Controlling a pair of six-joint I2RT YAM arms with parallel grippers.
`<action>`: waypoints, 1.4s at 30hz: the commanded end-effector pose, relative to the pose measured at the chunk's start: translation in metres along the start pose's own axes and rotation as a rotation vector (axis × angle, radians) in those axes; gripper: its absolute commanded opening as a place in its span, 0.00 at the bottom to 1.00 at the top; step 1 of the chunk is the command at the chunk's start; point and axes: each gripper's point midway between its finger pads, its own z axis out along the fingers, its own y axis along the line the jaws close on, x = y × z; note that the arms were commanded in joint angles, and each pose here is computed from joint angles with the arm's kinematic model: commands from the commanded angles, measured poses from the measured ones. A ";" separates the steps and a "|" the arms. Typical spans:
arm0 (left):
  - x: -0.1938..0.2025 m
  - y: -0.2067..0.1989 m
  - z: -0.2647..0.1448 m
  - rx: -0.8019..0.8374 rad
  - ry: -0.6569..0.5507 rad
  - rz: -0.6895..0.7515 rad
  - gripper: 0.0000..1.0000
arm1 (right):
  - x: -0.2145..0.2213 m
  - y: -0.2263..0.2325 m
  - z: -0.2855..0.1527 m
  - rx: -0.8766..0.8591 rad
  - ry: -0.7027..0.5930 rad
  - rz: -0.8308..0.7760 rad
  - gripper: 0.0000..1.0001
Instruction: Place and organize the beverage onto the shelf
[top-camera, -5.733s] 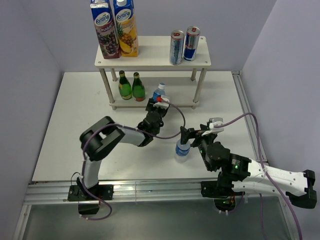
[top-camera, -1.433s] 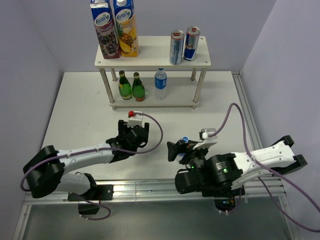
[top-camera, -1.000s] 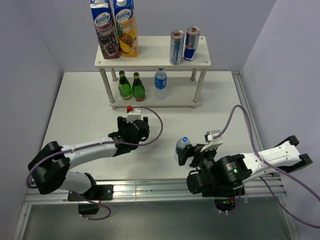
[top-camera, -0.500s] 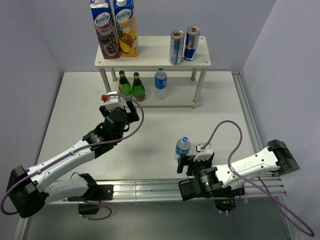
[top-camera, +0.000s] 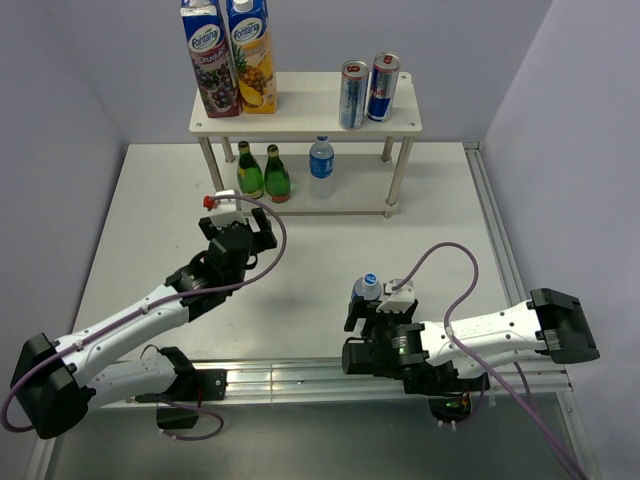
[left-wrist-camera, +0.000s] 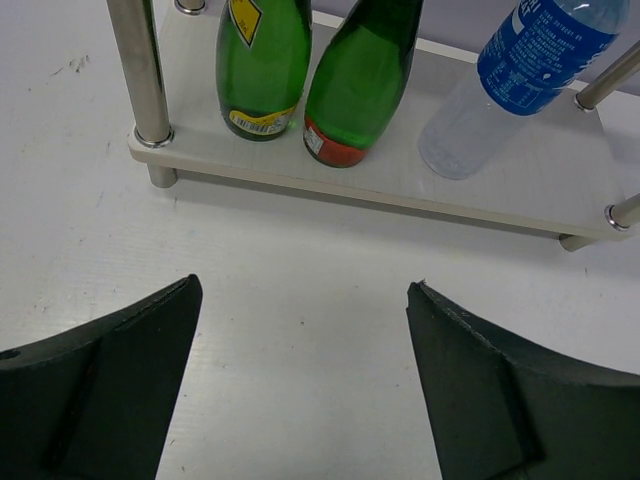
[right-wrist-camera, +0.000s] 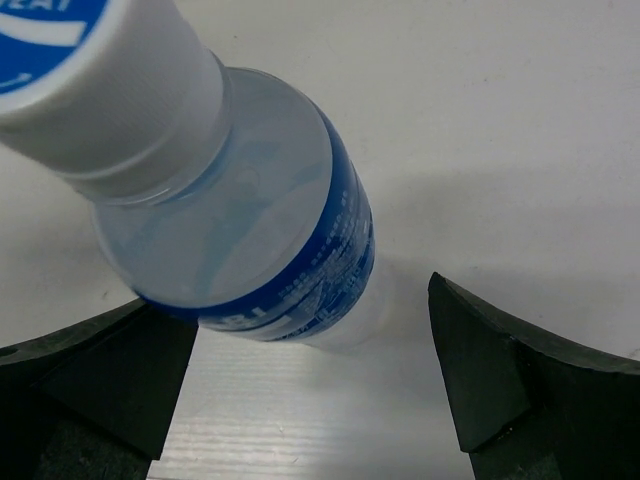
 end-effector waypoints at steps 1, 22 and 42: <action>-0.008 -0.003 -0.001 0.024 -0.034 -0.039 0.90 | -0.006 0.009 0.012 -0.008 -0.057 0.055 1.00; 0.007 0.007 0.003 0.012 -0.042 -0.014 0.90 | -0.012 -0.004 0.046 0.138 -0.168 -0.019 0.61; 0.009 0.008 -0.001 0.080 -0.051 -0.025 0.93 | -0.167 0.056 0.085 0.036 -0.274 0.025 0.00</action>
